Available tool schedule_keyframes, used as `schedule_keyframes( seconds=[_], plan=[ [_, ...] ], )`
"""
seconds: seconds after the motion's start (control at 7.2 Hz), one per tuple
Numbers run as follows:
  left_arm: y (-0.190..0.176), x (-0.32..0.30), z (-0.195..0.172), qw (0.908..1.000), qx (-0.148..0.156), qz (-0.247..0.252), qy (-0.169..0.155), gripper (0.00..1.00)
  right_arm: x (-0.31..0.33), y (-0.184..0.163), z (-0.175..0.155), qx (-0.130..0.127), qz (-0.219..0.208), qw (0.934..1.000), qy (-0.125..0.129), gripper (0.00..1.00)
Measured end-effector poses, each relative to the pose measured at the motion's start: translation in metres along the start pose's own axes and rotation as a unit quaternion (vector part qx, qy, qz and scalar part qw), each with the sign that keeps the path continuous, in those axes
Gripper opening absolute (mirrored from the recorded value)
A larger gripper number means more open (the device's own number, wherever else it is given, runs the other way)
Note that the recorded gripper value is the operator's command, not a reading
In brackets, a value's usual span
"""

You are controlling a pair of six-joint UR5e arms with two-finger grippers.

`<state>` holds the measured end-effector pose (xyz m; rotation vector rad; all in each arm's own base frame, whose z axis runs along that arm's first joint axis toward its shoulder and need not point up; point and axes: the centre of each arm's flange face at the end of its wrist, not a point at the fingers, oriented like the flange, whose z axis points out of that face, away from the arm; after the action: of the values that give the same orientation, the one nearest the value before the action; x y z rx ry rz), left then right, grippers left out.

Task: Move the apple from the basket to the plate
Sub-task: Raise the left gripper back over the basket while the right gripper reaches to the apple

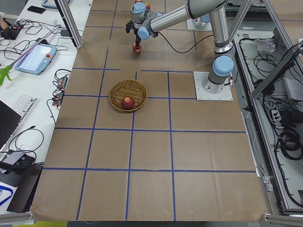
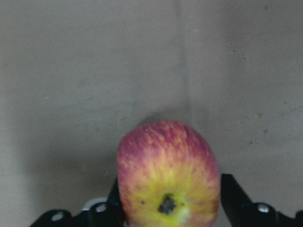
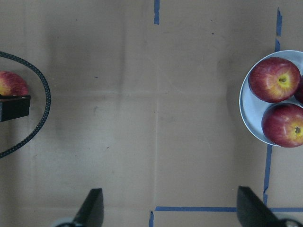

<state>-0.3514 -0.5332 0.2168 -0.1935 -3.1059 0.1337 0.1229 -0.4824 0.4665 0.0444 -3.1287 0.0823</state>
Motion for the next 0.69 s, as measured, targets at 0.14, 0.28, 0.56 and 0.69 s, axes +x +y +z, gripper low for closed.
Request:
schedule_keyframes(
  seconds=[0.14, 0.28, 0.56, 0.69],
  plan=[
    [-0.001, -0.003, -0.025, 1.0000, 0.008, 0.001, 0.001, 0.98, 0.000, 0.000, -0.001, 0.001, 0.002, 1.0000, -0.002, 1.00],
    [0.000, -0.010, -0.059, 1.0000, 0.007, 0.006, 0.000, 0.98, -0.001, 0.001, -0.002, 0.003, 0.003, 1.0000, -0.003, 1.00],
    [0.008, -0.034, -0.134, 0.9997, -0.008, 0.023, -0.006, 0.98, -0.008, -0.001, 0.004, 0.000, 0.001, 1.0000, -0.004, 1.00],
    [0.018, -0.056, -0.174, 0.9993, -0.022, 0.031, -0.008, 0.98, -0.026, -0.005, 0.011, 0.002, 0.002, 1.0000, -0.005, 1.00]
  ],
)
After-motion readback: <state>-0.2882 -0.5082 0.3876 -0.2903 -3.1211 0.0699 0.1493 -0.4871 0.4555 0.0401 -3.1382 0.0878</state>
